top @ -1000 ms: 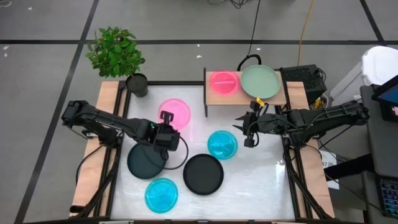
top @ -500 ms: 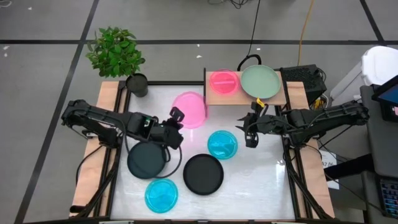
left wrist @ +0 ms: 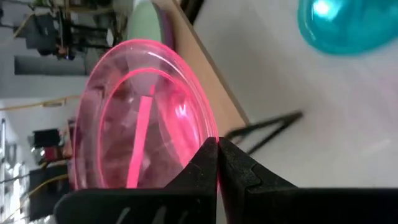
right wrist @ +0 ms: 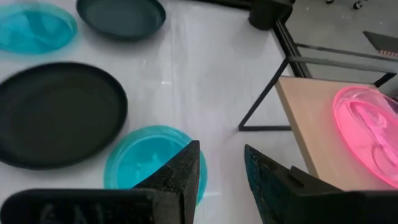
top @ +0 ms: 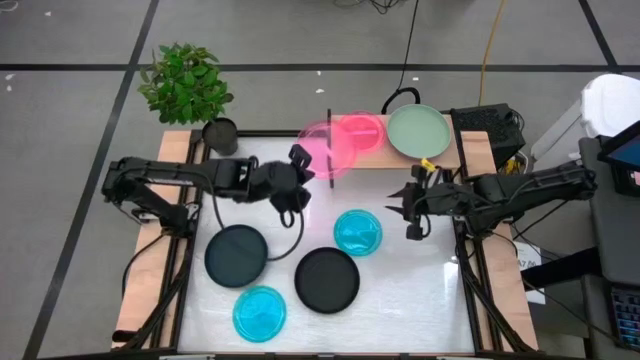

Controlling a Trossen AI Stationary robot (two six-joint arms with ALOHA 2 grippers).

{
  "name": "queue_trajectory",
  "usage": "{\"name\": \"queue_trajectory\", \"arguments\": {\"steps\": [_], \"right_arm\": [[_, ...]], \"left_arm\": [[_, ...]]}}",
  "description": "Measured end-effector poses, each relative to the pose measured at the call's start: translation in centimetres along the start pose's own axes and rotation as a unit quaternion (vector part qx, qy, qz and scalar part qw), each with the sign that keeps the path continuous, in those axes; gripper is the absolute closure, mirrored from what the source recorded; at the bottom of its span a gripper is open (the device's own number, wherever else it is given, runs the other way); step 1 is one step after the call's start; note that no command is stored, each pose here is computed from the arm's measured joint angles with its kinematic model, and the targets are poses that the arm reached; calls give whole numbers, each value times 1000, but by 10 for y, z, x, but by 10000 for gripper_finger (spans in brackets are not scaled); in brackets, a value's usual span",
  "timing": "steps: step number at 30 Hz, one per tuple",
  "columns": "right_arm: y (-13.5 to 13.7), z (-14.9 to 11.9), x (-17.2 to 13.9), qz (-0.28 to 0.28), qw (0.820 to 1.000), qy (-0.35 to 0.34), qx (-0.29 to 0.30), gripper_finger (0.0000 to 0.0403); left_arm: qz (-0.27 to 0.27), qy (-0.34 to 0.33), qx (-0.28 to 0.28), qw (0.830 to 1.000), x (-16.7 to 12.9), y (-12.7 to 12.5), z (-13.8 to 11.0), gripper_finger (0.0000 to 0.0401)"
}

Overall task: Place and stack plates onto a shelf
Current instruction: Stack the pink plate on top of the other pink plate on the shelf

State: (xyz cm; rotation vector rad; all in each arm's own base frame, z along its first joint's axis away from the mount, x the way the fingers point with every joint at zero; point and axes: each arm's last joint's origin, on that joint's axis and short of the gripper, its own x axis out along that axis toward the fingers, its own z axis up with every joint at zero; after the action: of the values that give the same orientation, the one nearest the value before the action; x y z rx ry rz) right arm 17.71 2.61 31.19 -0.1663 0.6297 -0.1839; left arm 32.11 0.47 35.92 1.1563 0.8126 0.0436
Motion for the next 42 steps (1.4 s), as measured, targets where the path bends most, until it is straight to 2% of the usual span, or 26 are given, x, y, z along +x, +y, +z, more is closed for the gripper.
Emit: {"name": "queue_trajectory", "arguments": {"steps": [11, 15, 20, 26, 30, 35, 42], "right_arm": [[2, 0, -9, 13, 999, -16, 29, 291], [4, -1, -10, 18, 999, -13, 39, 291], [7, -3, -10, 24, 999, -6, 42, 291], [7, -5, -10, 22, 998, 8, 56, 291], [7, -6, -10, 22, 998, 12, 61, 291], [7, -6, -10, 21, 997, 12, 70, 291], [7, -6, -10, 21, 997, 12, 68, 291]], "left_arm": [[21, -102, -59, 993, 20, 22, -9, 398], [26, -102, -62, 992, 44, 20, -5, 398], [18, -70, -36, 997, 78, 13, -11, 398], [36, -62, -56, 996, 104, 18, -25, 398], [40, -80, -72, 993, 112, 23, -34, 398], [33, -78, -122, 989, 117, 25, -43, 398], [22, -76, -156, 985, 125, 20, -43, 398]]}}
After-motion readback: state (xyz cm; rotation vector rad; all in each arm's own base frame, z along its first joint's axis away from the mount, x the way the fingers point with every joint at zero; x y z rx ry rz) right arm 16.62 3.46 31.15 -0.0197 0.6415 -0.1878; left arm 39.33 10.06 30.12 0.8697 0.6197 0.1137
